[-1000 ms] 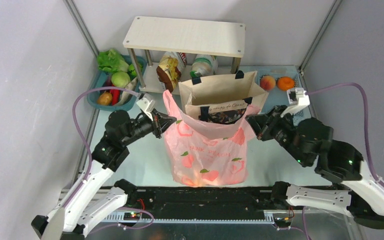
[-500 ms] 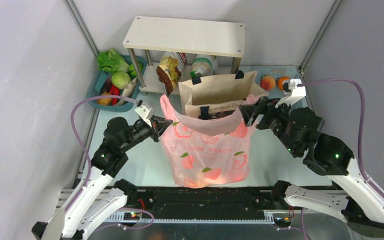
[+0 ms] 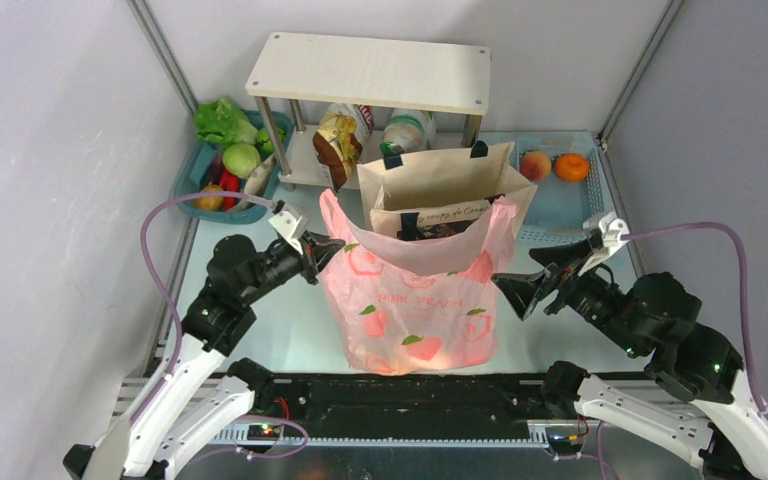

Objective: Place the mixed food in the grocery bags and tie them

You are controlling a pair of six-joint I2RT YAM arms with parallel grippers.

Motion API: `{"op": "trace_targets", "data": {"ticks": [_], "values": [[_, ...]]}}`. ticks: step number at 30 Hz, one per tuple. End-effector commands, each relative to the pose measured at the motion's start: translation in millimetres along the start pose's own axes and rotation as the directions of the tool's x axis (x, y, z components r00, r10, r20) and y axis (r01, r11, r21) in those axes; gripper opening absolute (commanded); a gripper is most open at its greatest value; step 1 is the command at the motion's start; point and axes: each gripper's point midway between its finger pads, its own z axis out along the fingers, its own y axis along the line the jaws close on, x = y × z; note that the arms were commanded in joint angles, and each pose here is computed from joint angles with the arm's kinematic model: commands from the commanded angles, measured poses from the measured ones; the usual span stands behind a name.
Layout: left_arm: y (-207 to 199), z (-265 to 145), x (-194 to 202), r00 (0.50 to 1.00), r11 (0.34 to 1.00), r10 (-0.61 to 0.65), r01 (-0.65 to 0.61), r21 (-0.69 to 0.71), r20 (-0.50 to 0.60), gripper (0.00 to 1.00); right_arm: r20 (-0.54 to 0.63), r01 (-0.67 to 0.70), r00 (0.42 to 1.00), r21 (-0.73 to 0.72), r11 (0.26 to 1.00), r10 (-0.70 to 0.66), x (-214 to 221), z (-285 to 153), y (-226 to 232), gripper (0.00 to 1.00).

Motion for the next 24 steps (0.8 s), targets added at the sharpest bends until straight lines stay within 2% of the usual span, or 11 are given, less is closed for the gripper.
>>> {"op": "trace_targets", "data": {"ticks": [1,5,11,20,24], "values": [[0.9,-1.6,-13.4,0.998,0.999,0.035,-0.035,-0.004,0.052,0.00,-0.038,0.051,0.998,-0.012,0.999,-0.052,25.6,1.7,-5.3,0.99],[0.2,-2.1,-14.7,0.998,0.999,0.036,-0.036,-0.002,0.055,0.00,-0.091,0.069,0.993,-0.010,0.998,-0.069,45.8,10.3,-7.5,0.99],[-1.3,-3.8,-15.2,0.997,0.999,0.038,-0.038,0.003,0.061,0.00,-0.157,0.086,0.985,0.083,0.993,-0.072,63.5,30.7,-20.9,0.99],[-3.4,-4.2,-15.9,0.997,0.999,0.037,-0.038,0.013,0.063,0.00,-0.154,0.083,0.987,0.249,0.965,-0.045,70.0,43.9,-57.4,0.99],[-3.5,-4.0,-15.2,0.998,0.999,0.035,-0.036,0.014,0.061,0.00,-0.156,0.050,0.987,0.186,0.981,-0.021,75.5,51.7,-57.9,0.99]]}}
